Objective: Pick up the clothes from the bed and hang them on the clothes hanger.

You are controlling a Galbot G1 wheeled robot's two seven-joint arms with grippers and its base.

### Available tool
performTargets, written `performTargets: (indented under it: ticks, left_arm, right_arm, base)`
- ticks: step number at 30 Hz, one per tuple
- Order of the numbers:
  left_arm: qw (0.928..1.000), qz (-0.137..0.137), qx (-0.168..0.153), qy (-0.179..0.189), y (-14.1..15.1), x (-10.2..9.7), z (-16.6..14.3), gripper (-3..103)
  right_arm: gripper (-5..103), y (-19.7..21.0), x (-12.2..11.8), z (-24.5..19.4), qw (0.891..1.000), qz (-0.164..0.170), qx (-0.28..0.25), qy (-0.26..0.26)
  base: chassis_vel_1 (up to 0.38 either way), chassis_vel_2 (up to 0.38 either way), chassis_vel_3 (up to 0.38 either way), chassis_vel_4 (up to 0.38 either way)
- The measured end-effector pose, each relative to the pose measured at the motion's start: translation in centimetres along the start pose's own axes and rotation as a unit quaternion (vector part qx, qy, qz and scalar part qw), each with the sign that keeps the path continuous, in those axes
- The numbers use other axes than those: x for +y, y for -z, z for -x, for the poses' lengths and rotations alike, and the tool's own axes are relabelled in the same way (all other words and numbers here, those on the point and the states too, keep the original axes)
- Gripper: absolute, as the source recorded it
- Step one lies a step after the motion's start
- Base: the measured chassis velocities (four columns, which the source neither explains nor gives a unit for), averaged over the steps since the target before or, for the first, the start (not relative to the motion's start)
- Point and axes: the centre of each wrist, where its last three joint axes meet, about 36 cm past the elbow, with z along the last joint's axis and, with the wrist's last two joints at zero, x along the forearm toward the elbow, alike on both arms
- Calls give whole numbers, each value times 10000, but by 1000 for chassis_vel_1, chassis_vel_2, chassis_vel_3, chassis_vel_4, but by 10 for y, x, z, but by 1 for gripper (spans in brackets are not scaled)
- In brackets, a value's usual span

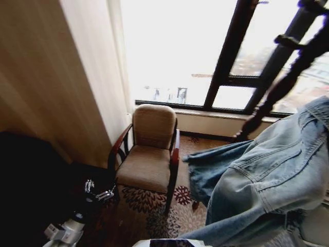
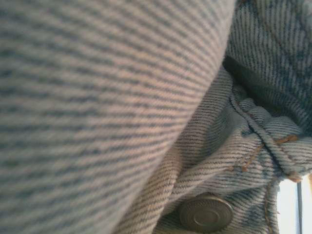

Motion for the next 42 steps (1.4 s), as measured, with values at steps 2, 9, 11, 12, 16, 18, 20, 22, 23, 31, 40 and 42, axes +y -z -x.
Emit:
performTargets:
  ticks: [2, 9, 11, 12, 16, 18, 20, 22, 23, 31, 40, 42]
  left_arm:
    - [10000, -40, -32, 10, 0, -1, 0, 100]
    - [9996, -110, -243, -75, -1, -4, 6, 100]
    - [9995, -107, -266, -99, -1, -3, 8, 100]
    - [9995, -107, -266, -99, -1, -3, 8, 100]
    - [9994, -82, -292, -154, -1, -2, 12, 100]
    - [9994, -69, -294, -158, -1, -1, 13, 100]
    - [9995, -26, -248, -170, -1, -1, 13, 100]
    - [9996, -22, -215, -160, -2, 0, 12, 100]
    - [9996, -22, -215, -160, -2, 0, 12, 100]
    - [9997, -63, -161, -149, -6, 1, 9, 100]
    - [9991, -141, -338, -219, -8, -1, 14, 100]
    - [9991, -142, -337, -230, -8, -1, 14, 100]
  right_arm:
    - [20, -1, 1, -1, 10000, 5, 22, -1]
    - [20, -2, 3, -5, 10000, 4, 98, 19]
    - [20, -3, 3, -6, 9999, 9, 129, 5]
    - [20, -3, 3, -6, 9999, 9, 129, 5]
    - [20, -6, 5, -13, 9996, 61, 268, -63]
    - [20, -6, 6, -14, 9996, 70, 282, -66]
    - [20, -7, 7, -15, 9995, 90, 295, -62]
    - [20, -7, 8, -15, 9995, 105, 298, -59]
    - [20, -7, 8, -15, 9995, 105, 298, -59]
    - [20, -7, 9, -16, 9995, 105, 307, -60]
    - [20, -6, 5, -14, 9997, 17, 246, -30]
    - [20, -6, 5, -14, 9997, 14, 257, -24]
  base:
    - [-132, -131, -124, -126]
    - [-109, -98, -109, -104]
    - [-8, -24, -21, -31]
    - [0, 0, 0, 0]
    - [0, 0, 0, 0]
    - [0, 0, 0, 0]
    - [0, 0, 0, 0]
    - [0, 0, 0, 0]
    - [0, 0, 0, 0]
    - [0, 0, 0, 0]
    - [-14, -11, -17, -18]
    - [0, 0, 0, 0]
